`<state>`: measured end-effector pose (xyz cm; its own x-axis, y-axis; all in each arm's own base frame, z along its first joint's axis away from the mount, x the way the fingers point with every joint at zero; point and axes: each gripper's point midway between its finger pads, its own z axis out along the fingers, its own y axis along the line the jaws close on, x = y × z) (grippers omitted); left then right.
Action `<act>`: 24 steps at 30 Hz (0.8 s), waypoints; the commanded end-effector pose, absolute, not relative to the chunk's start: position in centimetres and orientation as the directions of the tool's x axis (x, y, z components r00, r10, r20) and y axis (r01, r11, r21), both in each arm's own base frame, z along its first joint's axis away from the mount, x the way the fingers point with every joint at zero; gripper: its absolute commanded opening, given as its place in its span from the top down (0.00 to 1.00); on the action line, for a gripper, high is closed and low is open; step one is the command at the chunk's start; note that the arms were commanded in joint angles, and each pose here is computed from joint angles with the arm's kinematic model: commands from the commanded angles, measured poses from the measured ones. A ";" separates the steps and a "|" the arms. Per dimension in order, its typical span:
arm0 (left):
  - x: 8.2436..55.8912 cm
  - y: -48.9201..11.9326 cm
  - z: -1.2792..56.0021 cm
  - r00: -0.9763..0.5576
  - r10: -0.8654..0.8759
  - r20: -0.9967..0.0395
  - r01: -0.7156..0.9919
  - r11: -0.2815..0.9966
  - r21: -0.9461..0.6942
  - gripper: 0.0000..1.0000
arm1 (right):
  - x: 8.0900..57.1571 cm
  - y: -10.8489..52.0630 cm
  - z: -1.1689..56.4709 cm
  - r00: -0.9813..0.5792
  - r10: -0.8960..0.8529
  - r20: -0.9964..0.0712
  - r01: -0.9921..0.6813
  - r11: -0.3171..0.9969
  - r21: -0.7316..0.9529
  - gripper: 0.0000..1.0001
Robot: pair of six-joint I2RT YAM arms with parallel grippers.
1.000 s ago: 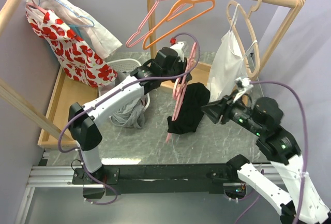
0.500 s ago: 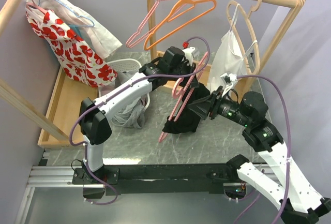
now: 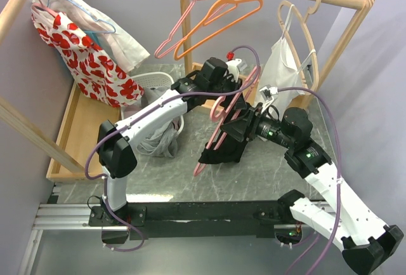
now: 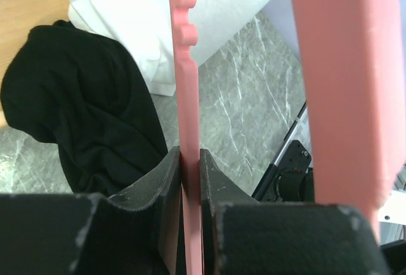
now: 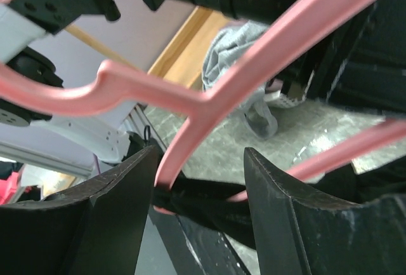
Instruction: Remove the tank top from the hanger
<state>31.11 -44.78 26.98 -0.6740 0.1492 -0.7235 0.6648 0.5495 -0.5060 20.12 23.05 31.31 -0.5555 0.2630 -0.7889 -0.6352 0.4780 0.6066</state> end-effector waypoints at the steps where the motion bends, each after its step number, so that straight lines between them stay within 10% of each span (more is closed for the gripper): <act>1: 30.1 -45.8 29.9 -0.639 0.133 -0.758 0.709 0.483 -0.513 0.99 | 20.5 23.8 32.9 -0.523 0.318 -0.791 -0.666 0.427 0.612 0.35; 11: 29.1 -46.9 29.6 -0.647 0.143 -0.749 0.715 0.455 -0.530 0.99 | 21.3 24.4 33.6 -0.514 0.410 -0.754 -0.659 0.375 0.653 0.34; 20: 28.8 -47.0 29.3 -0.645 0.143 -0.751 0.712 0.470 -0.521 0.97 | 21.8 23.7 33.7 -0.506 0.487 -0.712 -0.616 0.373 0.693 0.78; 24: 29.7 -46.0 29.9 -0.623 0.108 -0.775 0.698 0.524 -0.488 0.59 | 21.9 23.2 33.3 -0.518 0.511 -0.686 -0.579 0.381 0.721 0.90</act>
